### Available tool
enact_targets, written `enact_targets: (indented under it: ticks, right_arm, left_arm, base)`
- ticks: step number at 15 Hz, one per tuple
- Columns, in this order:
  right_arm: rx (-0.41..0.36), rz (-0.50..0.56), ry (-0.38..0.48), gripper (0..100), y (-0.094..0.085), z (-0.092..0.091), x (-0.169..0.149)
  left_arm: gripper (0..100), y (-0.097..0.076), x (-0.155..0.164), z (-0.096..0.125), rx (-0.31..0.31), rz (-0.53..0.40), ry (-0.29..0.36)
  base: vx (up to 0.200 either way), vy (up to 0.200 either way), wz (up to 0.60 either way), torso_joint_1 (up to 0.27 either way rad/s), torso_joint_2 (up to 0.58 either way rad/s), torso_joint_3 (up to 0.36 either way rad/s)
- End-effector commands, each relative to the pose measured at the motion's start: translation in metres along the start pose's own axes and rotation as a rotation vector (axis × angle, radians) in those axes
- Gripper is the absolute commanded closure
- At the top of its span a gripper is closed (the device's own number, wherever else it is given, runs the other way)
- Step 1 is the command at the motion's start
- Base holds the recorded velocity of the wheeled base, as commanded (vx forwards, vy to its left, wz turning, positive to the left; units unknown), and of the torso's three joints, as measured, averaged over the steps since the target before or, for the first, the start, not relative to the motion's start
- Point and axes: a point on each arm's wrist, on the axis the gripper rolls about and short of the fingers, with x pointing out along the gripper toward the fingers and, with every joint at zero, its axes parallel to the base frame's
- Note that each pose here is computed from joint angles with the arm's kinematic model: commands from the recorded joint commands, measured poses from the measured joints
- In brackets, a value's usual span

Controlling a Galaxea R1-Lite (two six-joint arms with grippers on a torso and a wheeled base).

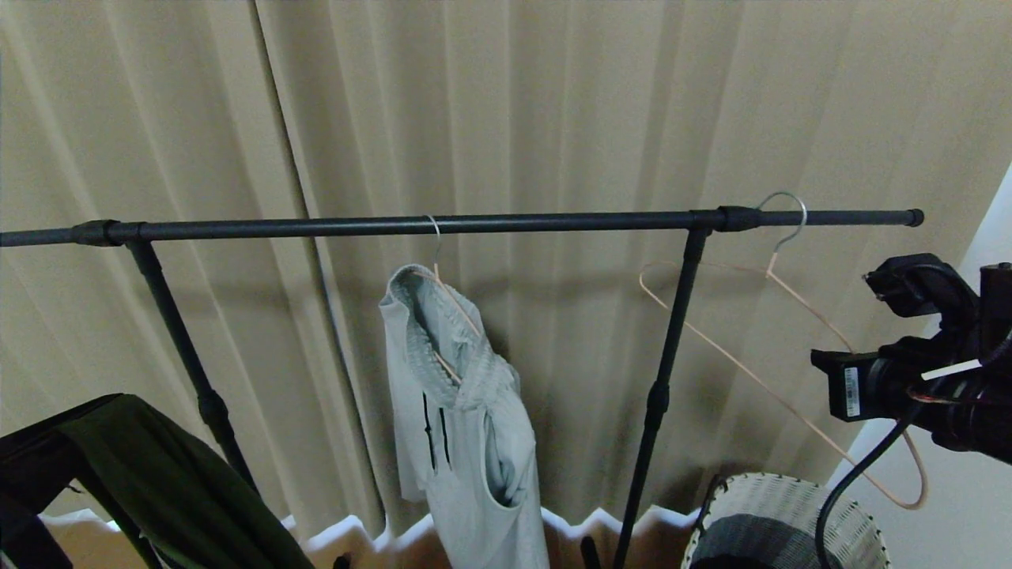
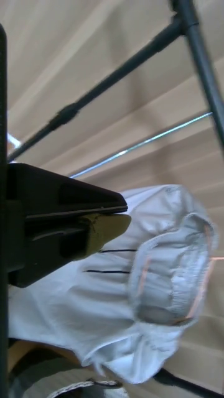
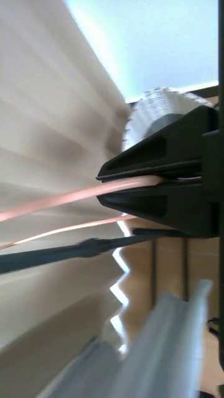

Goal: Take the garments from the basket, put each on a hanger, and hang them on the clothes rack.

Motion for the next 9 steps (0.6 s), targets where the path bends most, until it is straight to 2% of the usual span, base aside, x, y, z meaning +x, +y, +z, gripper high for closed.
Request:
enact_targets:
  ticks: [1, 6, 9]
  right_arm:
    - [0.005, -0.001, -0.023, 100, -0.003, -0.002, -0.011]
    - [0.004, -0.008, -0.008, 100, -0.004, -0.008, -0.012]
    - [0.005, -0.005, -0.009, 100, -0.006, -0.013, -0.018]
  left_arm:
    - [100, 0.0, 0.0, 0.0, -0.001, 0.002, -0.002]
    - [100, 0.0, -0.002, 0.0, -0.001, 0.004, -0.009]
    - [100, -0.001, -0.005, -0.003, 0.016, -0.002, -0.014]
  base:
    - [-0.2, 0.0, 0.0, -0.017, -0.01, 0.002]
    - [-0.2, 0.0, 0.0, -0.003, 0.0, 0.0]
    - [0.0, 0.0, 0.0, 0.0, 0.0, 0.0]
